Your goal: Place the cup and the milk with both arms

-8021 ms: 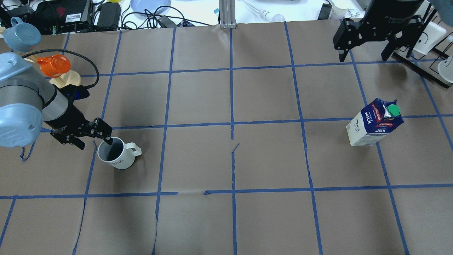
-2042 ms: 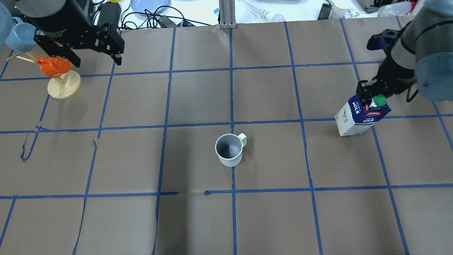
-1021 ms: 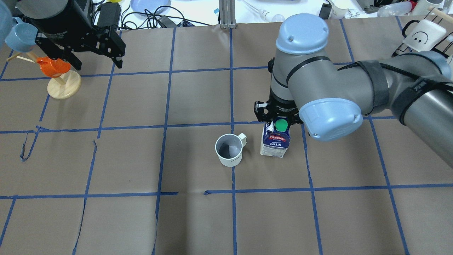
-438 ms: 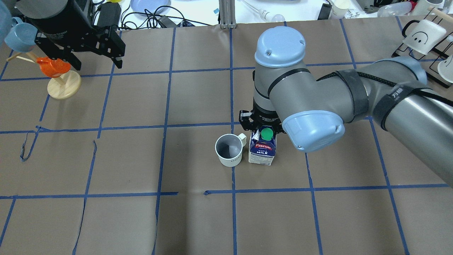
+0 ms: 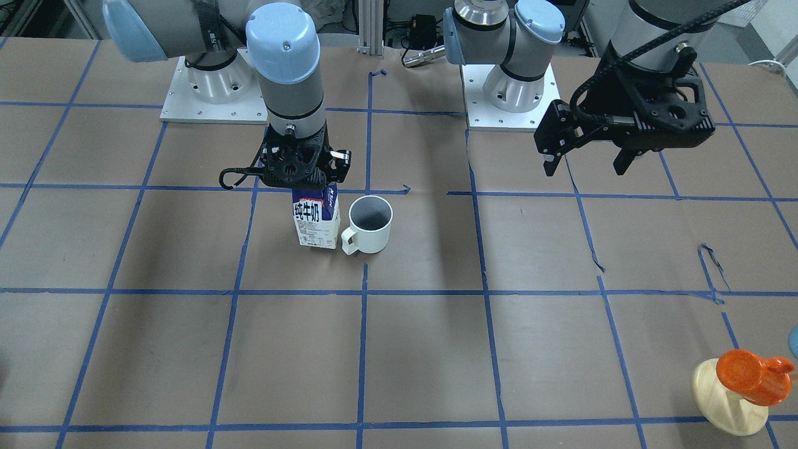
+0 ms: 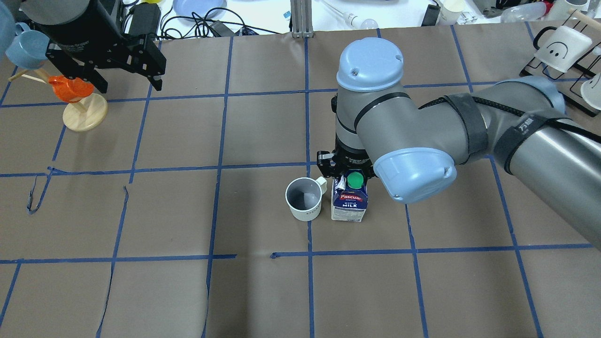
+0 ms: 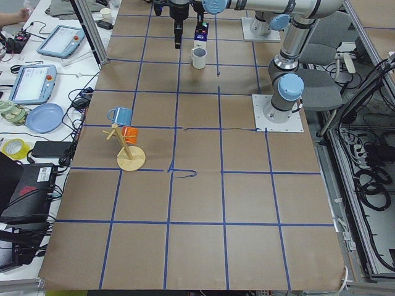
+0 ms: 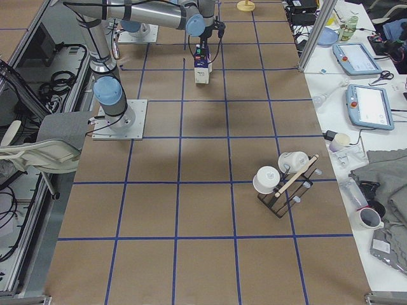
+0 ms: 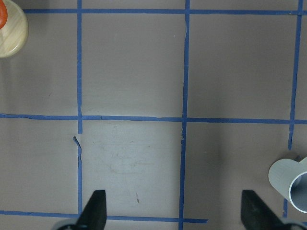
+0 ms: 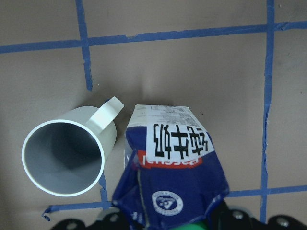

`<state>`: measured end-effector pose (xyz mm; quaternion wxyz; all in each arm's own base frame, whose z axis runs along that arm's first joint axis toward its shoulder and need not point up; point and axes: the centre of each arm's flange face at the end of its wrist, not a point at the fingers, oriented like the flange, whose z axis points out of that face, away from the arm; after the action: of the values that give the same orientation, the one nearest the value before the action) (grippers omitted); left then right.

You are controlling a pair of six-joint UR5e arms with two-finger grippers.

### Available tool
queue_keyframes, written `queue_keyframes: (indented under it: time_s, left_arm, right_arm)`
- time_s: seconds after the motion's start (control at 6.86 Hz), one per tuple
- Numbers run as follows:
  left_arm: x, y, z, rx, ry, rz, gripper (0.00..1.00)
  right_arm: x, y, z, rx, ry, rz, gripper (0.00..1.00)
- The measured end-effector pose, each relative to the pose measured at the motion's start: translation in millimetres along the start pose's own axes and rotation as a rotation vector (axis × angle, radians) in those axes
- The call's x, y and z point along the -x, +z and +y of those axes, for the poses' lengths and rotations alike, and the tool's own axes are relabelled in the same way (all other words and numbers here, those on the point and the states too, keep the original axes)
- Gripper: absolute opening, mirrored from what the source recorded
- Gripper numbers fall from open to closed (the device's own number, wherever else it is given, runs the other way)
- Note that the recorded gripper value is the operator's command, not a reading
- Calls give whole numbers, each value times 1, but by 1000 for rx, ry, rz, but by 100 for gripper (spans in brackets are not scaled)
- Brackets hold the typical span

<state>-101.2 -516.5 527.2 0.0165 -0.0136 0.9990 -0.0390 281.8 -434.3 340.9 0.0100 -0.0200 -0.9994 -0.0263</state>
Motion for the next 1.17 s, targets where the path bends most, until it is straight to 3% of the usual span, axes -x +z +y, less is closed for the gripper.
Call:
queue_keyframes:
  time_s: [0.15, 0.29, 0.73, 1.02, 1.17]
  left_arm:
    - [0, 0, 0, 0, 1, 0, 100]
    - [0, 1, 0, 1, 1, 1, 100]
    - [-1, 1, 0, 2, 1, 4, 100]
    - [-1, 1, -1, 3, 1, 4, 100]
    - [0, 1, -1, 3, 2, 1, 100]
  right_arm:
    - [0, 1, 1, 2, -21, 4, 68]
    - [0, 1, 1, 2, -33, 6, 100]
    - [-1, -3, -1, -11, -95, 11, 100]
    - [-4, -41, -10, -56, -92, 0, 100]
    - [-4, -78, -16, -62, -89, -2, 100]
